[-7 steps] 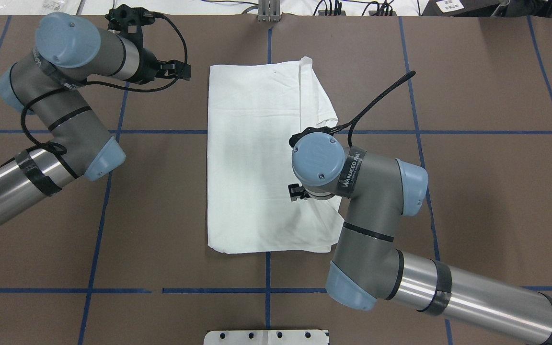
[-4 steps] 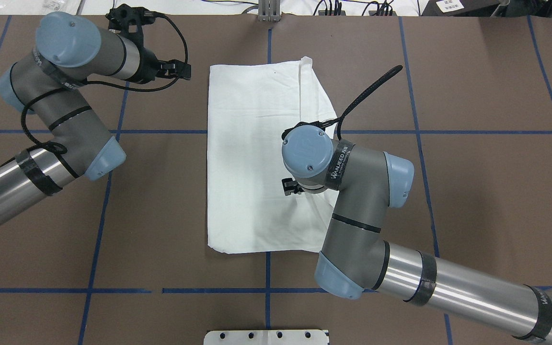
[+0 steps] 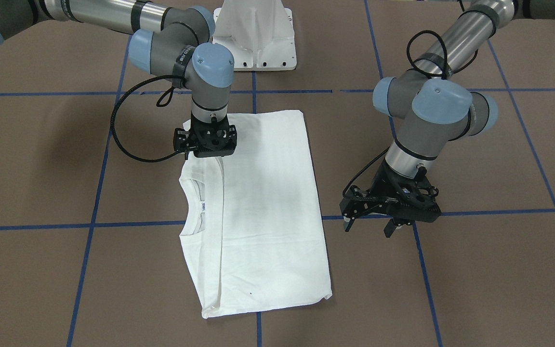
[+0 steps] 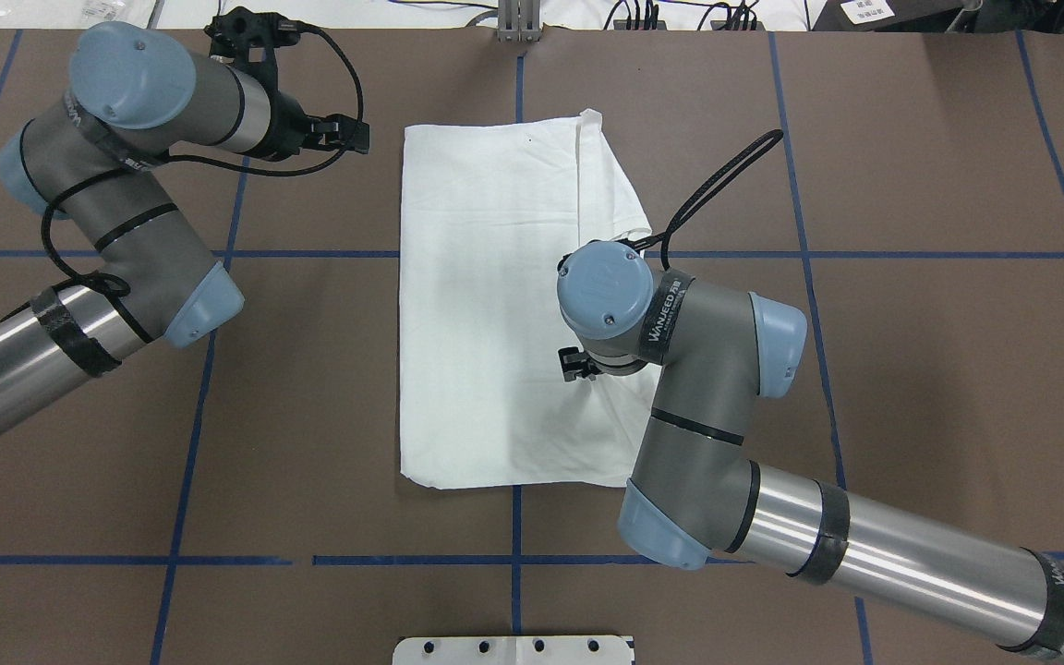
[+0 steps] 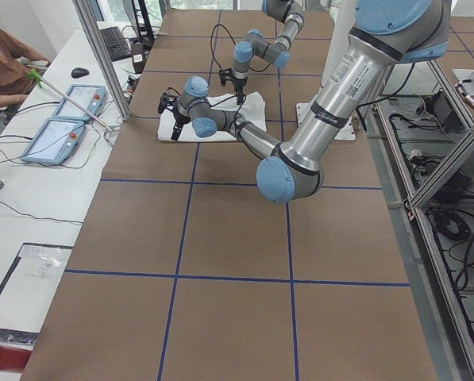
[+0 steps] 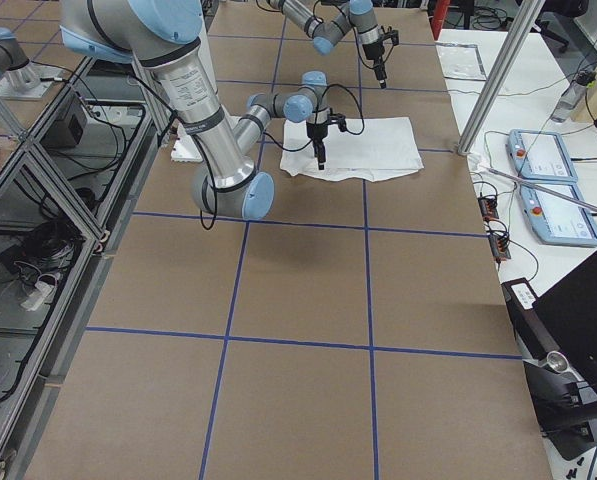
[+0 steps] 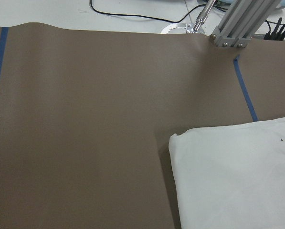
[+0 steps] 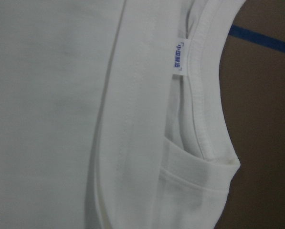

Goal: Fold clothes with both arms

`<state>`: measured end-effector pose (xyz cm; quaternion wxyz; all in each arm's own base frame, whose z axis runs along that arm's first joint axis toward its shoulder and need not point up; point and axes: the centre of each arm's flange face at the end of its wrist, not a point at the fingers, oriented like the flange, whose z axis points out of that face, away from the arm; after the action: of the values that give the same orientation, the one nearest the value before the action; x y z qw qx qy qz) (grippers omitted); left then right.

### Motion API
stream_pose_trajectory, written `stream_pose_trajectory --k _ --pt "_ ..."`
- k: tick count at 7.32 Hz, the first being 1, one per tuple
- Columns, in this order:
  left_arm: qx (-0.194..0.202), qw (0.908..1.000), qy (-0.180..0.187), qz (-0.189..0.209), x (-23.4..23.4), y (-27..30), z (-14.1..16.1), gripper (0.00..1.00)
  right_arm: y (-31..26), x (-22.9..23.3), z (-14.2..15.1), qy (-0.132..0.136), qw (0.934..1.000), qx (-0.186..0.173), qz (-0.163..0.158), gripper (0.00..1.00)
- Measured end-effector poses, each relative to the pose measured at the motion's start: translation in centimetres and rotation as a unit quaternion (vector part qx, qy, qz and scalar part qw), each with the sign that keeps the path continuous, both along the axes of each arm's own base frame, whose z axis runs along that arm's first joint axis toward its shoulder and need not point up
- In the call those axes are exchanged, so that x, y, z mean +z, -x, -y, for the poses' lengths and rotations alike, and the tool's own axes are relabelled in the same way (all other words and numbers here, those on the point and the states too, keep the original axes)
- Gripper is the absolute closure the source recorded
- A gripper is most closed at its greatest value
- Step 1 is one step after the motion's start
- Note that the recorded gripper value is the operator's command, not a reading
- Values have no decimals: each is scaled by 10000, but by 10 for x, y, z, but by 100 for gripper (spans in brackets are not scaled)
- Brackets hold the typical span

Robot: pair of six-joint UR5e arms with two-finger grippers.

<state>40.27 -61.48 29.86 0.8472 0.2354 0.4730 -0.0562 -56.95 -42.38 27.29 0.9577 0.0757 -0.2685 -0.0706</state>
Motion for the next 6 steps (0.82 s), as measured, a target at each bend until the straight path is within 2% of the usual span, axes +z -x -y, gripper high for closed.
stream_pose_trajectory --k 3,6 --pt "-2 10000 10 3 0 0 0 0 -16 15 10 68 10000 -23 -42 0" --pt "-5 10000 10 -15 -1 -1 0 0 -69 45 8 3 9999 -114 -38 0"
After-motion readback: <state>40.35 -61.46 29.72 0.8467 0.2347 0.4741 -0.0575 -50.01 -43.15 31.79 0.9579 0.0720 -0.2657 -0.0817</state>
